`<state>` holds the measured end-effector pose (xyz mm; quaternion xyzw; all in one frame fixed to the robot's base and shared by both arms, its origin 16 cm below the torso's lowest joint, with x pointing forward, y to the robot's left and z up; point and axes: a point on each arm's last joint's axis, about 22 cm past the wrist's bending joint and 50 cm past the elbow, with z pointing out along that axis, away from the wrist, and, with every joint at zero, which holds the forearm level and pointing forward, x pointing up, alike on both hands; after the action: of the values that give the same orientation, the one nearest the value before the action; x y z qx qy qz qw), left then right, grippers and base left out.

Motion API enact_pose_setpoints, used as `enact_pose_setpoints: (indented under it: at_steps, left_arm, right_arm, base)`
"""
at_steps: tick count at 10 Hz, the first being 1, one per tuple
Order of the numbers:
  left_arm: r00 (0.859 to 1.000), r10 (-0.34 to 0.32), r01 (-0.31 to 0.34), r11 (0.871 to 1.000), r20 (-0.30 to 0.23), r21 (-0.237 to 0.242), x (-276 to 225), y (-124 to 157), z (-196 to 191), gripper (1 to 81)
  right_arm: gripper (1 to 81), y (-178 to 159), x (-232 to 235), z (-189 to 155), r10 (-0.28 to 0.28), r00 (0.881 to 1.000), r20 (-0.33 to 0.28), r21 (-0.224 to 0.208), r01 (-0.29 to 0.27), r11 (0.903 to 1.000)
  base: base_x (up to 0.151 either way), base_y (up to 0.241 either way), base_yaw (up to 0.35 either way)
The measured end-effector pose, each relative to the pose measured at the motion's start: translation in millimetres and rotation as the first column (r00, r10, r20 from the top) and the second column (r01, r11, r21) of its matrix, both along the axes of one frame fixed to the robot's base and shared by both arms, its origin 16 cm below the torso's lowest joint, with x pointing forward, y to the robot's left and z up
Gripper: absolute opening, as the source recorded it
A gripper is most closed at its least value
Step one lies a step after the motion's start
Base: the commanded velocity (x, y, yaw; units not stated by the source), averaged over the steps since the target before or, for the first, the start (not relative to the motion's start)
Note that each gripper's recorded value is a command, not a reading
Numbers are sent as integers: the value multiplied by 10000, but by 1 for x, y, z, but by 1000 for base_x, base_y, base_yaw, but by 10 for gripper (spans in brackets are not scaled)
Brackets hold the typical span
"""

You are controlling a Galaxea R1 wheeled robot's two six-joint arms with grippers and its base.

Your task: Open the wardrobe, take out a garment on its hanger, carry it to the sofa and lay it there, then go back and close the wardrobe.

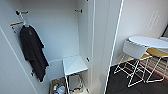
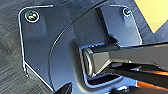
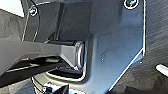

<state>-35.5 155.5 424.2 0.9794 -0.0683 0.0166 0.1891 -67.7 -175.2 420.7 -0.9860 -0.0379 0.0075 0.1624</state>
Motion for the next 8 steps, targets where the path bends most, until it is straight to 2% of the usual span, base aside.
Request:
enact_pose_setpoints:
  at_steps: [8]
  left_arm:
    - [10000,-9,9,10000,17,-33,1,-1,0,811]
  right_arm:
    - [811,0,-3,0,2,10000,-28,-18,-3,10000]
  base:
    - [0,0,315]
